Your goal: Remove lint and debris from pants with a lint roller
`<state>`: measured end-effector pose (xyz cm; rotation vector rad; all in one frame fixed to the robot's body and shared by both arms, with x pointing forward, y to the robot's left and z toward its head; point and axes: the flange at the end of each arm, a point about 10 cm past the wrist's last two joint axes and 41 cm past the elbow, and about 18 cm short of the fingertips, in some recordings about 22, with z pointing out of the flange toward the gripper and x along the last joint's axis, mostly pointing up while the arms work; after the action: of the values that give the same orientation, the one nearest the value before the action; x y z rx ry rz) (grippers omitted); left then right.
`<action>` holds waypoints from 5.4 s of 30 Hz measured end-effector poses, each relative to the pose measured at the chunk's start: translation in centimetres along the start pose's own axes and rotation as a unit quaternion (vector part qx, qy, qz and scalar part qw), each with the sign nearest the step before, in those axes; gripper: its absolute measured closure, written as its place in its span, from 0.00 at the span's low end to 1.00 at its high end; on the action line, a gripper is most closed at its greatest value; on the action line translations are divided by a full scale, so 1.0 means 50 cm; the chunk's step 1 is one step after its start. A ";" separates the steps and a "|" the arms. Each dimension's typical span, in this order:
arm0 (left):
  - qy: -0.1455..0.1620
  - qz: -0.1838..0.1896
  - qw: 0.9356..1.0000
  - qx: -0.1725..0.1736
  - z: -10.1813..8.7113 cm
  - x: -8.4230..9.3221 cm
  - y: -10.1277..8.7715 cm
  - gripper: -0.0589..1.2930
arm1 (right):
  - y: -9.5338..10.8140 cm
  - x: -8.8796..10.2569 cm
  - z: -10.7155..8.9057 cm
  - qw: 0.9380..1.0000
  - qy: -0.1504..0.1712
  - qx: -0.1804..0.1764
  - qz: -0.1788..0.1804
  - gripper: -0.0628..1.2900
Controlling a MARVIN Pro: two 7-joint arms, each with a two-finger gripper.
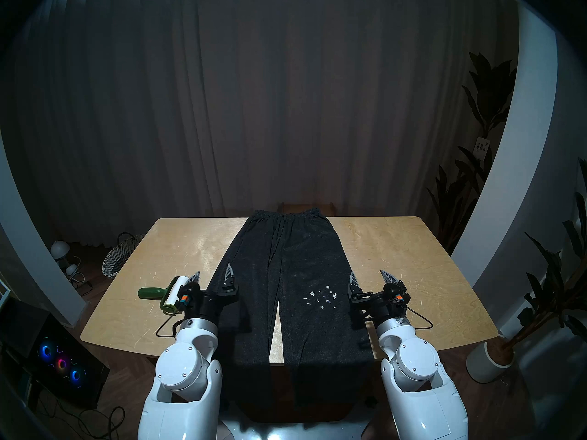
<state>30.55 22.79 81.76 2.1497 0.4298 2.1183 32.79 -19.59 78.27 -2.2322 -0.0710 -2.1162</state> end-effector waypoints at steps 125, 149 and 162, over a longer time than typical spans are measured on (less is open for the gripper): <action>-0.165 -0.617 0.763 0.098 0.007 0.042 -0.411 0.08 | 0.050 0.162 0.060 0.990 0.026 0.062 0.127 0.05; -0.176 -0.555 0.803 0.131 0.088 0.031 -0.384 0.08 | 0.060 0.175 0.066 0.989 0.034 0.051 0.134 0.05; -0.171 -0.561 0.799 0.129 0.129 0.029 -0.381 0.09 | 0.064 0.177 0.062 0.989 0.036 0.043 0.136 0.05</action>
<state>34.38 42.23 77.96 1.5691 1.5191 1.0055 36.60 -22.62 86.89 -1.9860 0.1341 -2.0042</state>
